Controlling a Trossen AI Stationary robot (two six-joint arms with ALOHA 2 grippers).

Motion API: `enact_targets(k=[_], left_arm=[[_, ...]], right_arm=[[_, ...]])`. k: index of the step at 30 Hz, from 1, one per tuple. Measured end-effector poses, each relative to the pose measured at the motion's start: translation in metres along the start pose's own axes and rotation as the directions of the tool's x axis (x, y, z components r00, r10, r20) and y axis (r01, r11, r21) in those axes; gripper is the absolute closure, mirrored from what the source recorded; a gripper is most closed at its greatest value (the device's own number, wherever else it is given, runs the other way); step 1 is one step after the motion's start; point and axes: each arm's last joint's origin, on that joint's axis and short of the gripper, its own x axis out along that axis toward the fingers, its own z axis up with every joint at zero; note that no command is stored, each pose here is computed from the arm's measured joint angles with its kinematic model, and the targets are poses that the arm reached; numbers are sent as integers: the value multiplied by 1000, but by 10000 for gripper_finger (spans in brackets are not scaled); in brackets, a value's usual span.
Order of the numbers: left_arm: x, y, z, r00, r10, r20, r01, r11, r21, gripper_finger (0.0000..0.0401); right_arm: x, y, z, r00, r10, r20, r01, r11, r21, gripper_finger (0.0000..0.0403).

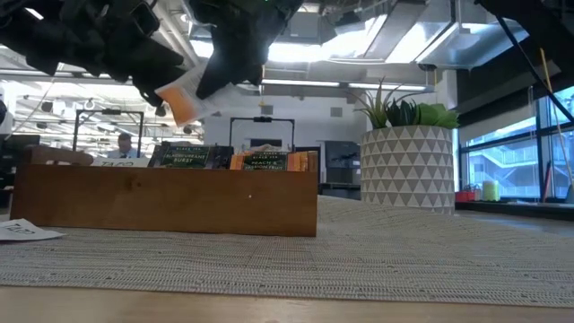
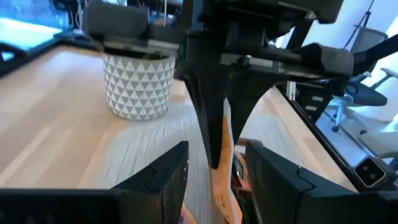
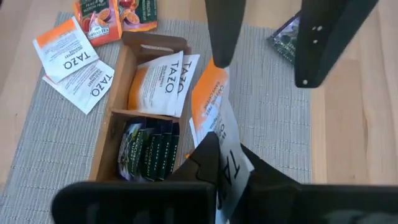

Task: Pick & Place Tea
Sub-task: Put the white tea bag into the left section of the wooden organizer

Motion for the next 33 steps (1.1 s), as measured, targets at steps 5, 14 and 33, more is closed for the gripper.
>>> enact_targets(k=[5, 14, 33], left_arm=[[0, 0, 1, 1000, -3, 15, 3, 1000, -12, 244], [0, 0, 2, 1000, -3, 18, 3, 1000, -12, 244], [0, 0, -3, 1000, 4, -26, -4, 1000, -22, 244]], right_arm=[[0, -3, 1, 1000, -4, 8, 4, 1000, 9, 391], [0, -3, 1, 1000, -5, 14, 4, 1000, 20, 391], [-1, -10, 7, 997, -15, 73, 8, 995, 96, 391]])
